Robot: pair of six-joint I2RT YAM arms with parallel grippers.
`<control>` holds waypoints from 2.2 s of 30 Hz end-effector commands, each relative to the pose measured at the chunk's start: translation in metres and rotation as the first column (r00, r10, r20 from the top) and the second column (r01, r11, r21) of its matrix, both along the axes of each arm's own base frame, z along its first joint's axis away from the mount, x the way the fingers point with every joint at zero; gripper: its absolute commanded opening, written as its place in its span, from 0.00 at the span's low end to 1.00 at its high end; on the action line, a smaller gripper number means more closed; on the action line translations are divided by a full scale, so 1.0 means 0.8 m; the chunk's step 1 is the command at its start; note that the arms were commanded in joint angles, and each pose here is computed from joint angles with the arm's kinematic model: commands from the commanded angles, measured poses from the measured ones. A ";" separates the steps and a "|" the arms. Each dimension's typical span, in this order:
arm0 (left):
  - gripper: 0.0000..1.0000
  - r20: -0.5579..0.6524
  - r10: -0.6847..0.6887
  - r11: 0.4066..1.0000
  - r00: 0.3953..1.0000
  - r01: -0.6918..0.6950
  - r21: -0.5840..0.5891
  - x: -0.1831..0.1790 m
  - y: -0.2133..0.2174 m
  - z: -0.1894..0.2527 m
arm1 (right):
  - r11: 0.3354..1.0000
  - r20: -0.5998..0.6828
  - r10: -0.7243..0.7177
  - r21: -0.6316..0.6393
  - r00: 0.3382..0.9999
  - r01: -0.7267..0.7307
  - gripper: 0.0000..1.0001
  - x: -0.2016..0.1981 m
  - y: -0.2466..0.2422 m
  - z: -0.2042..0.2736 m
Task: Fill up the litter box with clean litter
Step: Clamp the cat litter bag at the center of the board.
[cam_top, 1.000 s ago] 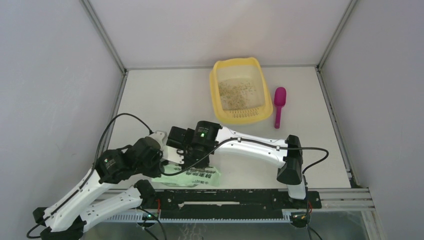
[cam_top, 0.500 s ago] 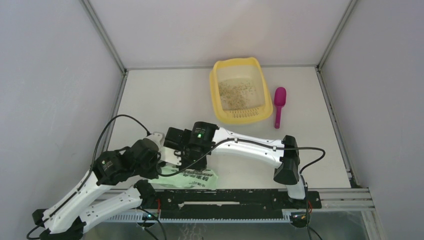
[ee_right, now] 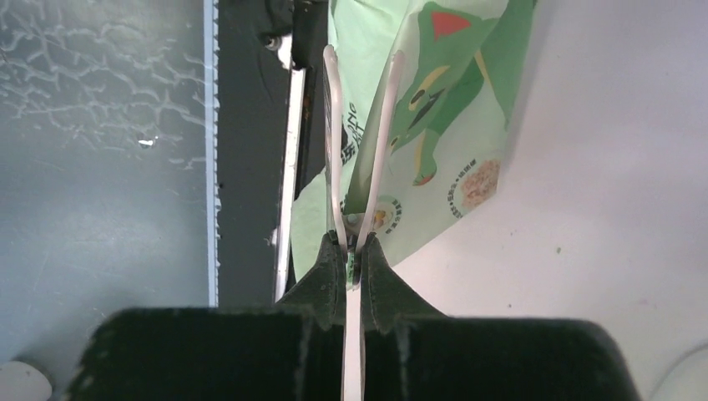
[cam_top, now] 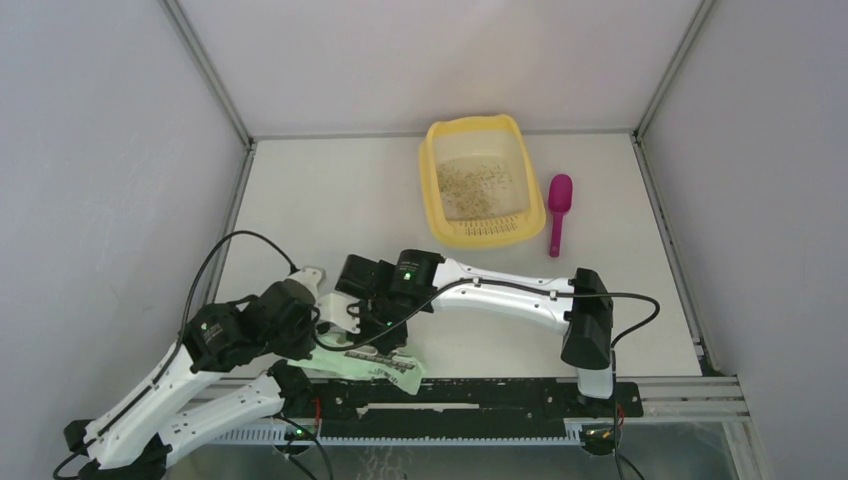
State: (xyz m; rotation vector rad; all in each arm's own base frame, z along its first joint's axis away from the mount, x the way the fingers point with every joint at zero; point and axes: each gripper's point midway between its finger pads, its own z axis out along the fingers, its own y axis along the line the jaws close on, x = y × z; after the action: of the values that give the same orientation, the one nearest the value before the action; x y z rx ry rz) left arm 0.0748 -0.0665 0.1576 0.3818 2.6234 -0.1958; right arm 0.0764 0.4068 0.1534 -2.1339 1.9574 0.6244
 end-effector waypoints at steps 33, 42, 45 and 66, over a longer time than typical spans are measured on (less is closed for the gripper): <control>0.00 0.450 -0.150 0.767 0.880 0.391 -0.509 0.038 -0.132 0.198 | 0.853 0.315 -0.523 0.186 0.792 0.489 0.00 0.146 0.040 -0.069; 0.00 0.459 -0.155 0.764 0.875 0.400 -0.506 0.039 -0.132 0.198 | 0.904 0.216 -0.419 0.185 0.882 0.385 0.31 0.118 0.058 -0.069; 0.00 0.458 -0.158 0.762 0.875 0.403 -0.507 0.038 -0.133 0.197 | 0.916 0.160 -0.387 0.182 0.908 0.358 0.56 0.109 0.059 -0.067; 0.00 0.501 -0.136 0.779 0.855 0.404 -0.479 0.071 -0.153 0.204 | 0.613 -0.152 -0.616 0.524 0.773 0.591 0.99 0.185 -0.054 0.071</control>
State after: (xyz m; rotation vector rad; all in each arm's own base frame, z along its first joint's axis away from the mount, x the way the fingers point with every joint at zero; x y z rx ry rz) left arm 0.1092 -0.1505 0.2258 0.5295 2.2814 -0.6590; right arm 0.2010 0.3685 0.1362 -1.2770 2.1538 0.7225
